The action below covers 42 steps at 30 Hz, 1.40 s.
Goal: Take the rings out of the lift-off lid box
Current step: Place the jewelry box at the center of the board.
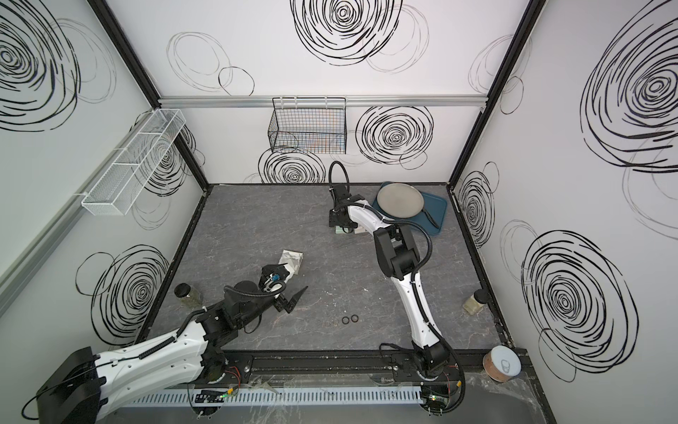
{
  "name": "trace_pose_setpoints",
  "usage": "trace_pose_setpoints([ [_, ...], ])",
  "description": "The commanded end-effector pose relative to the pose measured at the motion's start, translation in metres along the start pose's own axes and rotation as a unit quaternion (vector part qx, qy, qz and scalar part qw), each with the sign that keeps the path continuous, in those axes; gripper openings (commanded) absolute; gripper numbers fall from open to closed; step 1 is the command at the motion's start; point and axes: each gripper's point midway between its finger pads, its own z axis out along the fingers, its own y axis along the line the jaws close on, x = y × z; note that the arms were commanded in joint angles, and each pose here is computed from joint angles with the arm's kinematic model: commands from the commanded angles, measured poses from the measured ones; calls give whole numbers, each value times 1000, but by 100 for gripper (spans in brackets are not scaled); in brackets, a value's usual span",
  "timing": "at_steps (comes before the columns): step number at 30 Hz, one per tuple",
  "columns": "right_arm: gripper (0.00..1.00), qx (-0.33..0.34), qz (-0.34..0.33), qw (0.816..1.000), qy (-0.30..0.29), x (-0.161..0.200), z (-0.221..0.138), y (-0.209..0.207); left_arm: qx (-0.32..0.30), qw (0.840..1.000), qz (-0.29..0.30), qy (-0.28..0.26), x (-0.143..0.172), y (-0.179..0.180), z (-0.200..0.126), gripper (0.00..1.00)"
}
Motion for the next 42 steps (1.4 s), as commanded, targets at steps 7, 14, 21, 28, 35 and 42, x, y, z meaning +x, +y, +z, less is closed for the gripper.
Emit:
trace_pose_setpoints([
  [7,92,-11,-15,1000,-24,-18,-41,12,-5,1000,4,-29,-15,4,0,100],
  [14,100,-29,-34,998,-37,-18,-63,28,-9,999,4,-33,-17,6,-2,100],
  [21,100,-48,-41,997,-38,-10,-72,34,-10,999,3,-34,-17,6,-3,100],
  [28,100,-49,-43,998,-19,5,-59,35,-9,999,3,-31,-16,6,-1,100],
  [35,100,-50,-40,998,-10,10,-45,34,-7,1000,2,-31,-16,6,0,99],
  [42,100,-52,-40,998,5,19,-32,33,-8,999,1,-31,-16,7,0,99],
])
